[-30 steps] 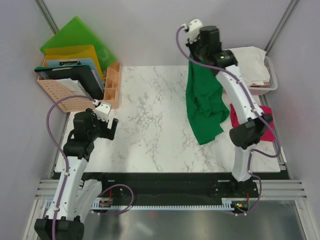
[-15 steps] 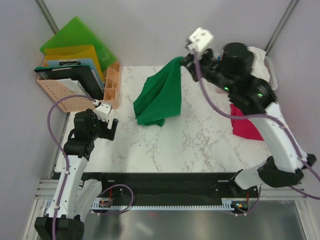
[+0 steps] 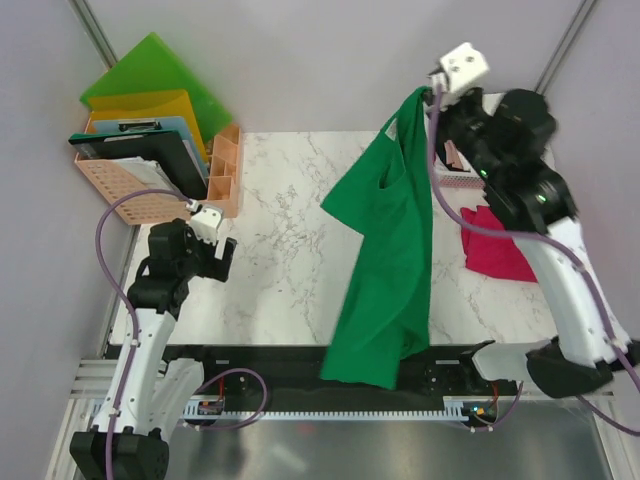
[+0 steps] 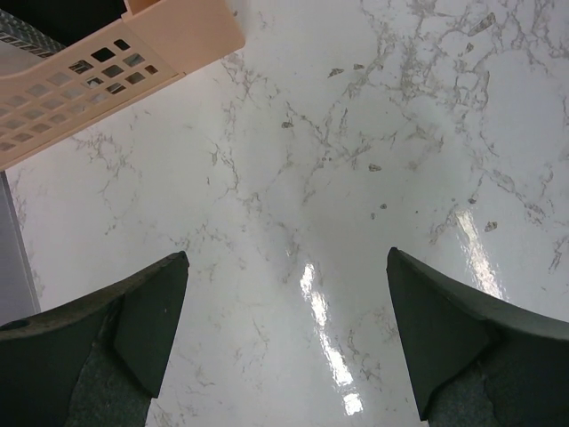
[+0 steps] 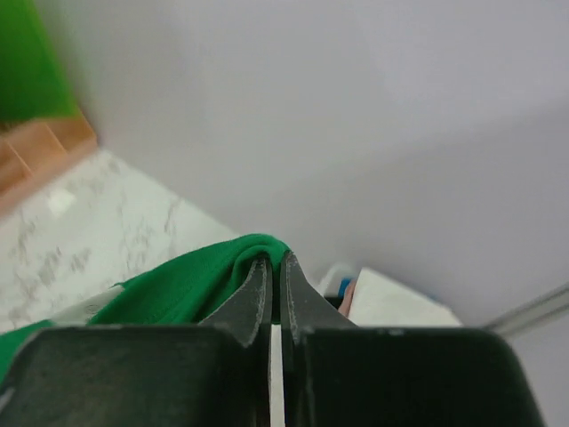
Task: Fold and stack the t-shirts
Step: Flatten out the tshirt
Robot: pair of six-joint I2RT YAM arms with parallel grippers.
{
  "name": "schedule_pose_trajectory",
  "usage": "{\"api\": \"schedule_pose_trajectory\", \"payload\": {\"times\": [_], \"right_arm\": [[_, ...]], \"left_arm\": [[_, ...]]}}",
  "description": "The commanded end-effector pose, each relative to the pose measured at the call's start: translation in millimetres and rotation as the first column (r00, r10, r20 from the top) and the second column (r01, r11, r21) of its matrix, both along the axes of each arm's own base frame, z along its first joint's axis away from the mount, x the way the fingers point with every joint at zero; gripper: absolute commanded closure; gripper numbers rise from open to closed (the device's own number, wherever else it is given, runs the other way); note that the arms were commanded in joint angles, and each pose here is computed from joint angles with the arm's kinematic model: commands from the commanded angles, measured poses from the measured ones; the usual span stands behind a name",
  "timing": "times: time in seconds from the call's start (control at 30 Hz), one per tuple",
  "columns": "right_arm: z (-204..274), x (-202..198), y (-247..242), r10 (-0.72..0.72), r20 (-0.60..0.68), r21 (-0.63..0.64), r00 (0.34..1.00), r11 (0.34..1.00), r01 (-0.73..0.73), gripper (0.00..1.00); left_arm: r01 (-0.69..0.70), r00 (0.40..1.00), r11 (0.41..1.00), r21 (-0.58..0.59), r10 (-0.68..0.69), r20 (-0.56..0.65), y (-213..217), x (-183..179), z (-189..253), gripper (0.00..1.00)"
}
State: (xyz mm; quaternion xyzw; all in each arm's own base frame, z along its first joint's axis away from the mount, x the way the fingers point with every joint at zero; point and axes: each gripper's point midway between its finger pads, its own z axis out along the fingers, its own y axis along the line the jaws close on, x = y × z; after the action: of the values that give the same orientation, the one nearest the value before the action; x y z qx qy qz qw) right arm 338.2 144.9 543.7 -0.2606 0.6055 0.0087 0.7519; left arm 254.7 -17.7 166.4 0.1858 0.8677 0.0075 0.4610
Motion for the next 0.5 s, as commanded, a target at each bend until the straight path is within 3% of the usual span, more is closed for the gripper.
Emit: {"api": "schedule_pose_trajectory", "payload": {"times": [0.0, 0.03, 0.07, 0.13, 0.27, 0.47], "right_arm": [[-73, 66, 1, -0.041, -0.173, -0.009, 0.984, 0.999, 0.040, 0.97], [-90, 78, 1, -0.050, -0.210, -0.027, 0.976, 0.999, 0.045, 0.85], [-123, 99, 3, -0.072, -0.270, -0.078, 0.960, 0.996, 0.053, 0.48], [-168, 124, -9, -0.151, -0.344, -0.140, 0.927, 0.984, 0.108, 0.27], [-183, 145, -27, -0.193, -0.357, -0.123, 0.914, 0.980, 0.159, 0.20], [-168, 123, -24, -0.146, -0.362, -0.079, 0.921, 0.989, 0.126, 0.18]], "left_arm": [[0.023, 0.998, 1.000, -0.002, -0.023, 0.051, -2, 1, 16, 0.00], [0.026, 0.998, 1.000, -0.003, -0.026, 0.049, -3, 1, 16, 0.00], [0.028, 0.999, 1.000, -0.003, -0.028, 0.046, -3, 1, 16, 0.00], [0.033, 0.998, 0.999, -0.010, -0.032, 0.044, -4, 1, 18, 0.00], [0.037, 0.999, 0.999, -0.017, -0.036, 0.036, -6, 1, 17, 0.00], [0.051, 0.999, 0.998, -0.027, -0.050, 0.020, -9, 2, 13, 0.00]]}}
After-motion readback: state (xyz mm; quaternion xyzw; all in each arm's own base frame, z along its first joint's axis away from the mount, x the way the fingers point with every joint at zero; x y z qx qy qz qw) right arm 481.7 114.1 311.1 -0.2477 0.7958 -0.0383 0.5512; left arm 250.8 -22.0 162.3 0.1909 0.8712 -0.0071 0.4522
